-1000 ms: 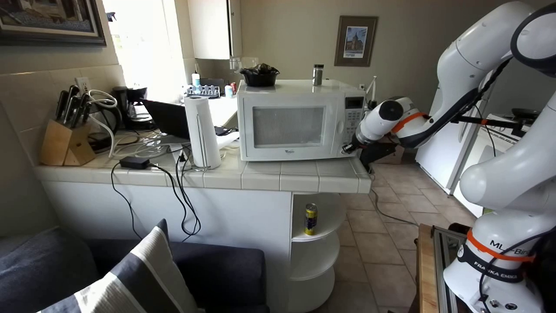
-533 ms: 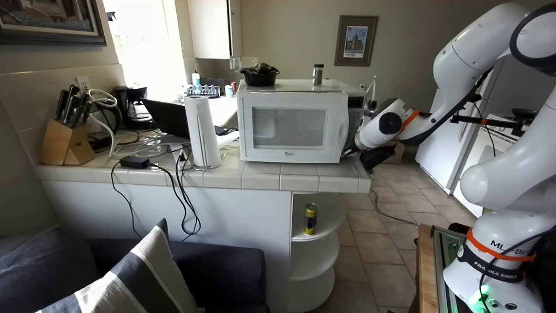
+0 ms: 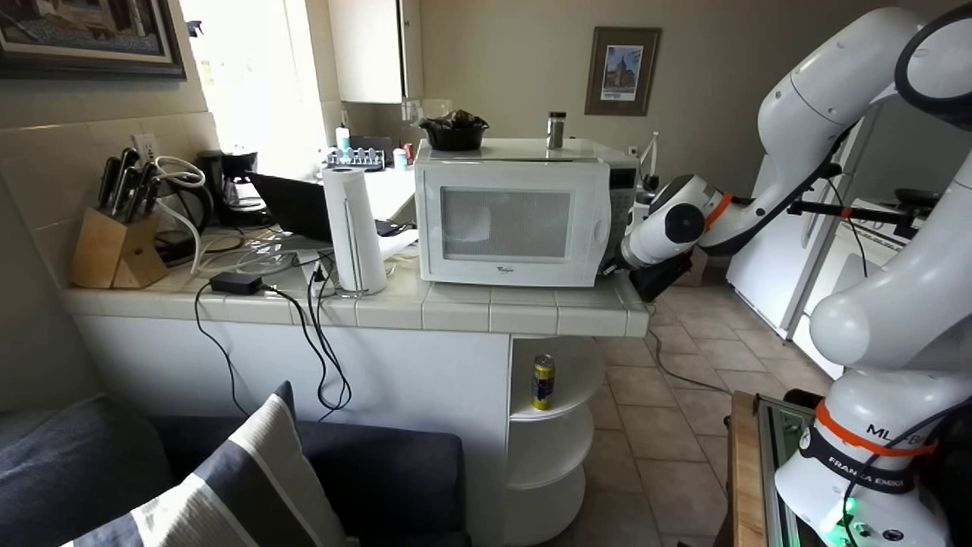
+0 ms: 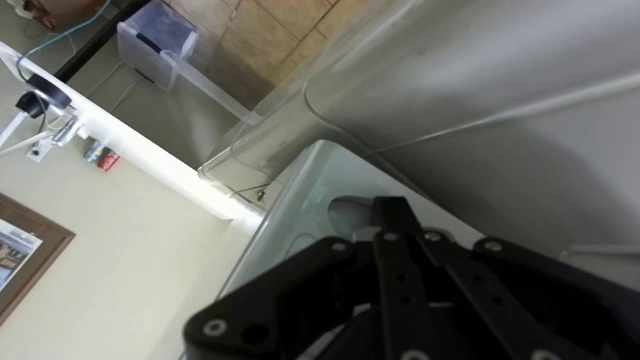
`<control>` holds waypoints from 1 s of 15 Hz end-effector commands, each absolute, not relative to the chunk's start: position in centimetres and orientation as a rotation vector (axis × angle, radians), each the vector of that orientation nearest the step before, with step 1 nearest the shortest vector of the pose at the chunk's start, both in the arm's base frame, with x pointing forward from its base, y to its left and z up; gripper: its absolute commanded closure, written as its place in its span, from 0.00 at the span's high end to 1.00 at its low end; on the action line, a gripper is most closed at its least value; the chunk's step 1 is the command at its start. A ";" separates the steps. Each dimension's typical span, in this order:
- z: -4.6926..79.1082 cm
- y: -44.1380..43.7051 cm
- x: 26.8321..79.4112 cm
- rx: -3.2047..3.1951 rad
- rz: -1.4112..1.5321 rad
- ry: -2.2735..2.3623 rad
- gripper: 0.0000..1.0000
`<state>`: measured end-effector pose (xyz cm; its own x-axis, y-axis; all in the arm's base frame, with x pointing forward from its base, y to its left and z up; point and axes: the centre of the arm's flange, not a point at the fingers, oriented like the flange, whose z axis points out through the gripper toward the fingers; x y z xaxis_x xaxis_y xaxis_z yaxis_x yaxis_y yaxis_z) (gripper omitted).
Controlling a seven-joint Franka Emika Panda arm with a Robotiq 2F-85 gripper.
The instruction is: Open the microwave door.
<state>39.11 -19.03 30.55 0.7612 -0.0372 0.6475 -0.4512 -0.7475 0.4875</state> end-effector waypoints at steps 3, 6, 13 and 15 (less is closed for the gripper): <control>32.2 -18.6 37.5 2.523 0.654 -0.243 0.00; 33.3 -18.3 36.0 2.593 0.629 -0.200 0.00; 38.1 -18.1 33.7 2.708 0.682 -0.217 0.00; 39.4 -18.1 33.4 2.730 0.706 -0.250 0.00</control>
<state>34.73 -19.00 32.65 0.8665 -0.0653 0.4949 -0.2441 -0.9202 0.3060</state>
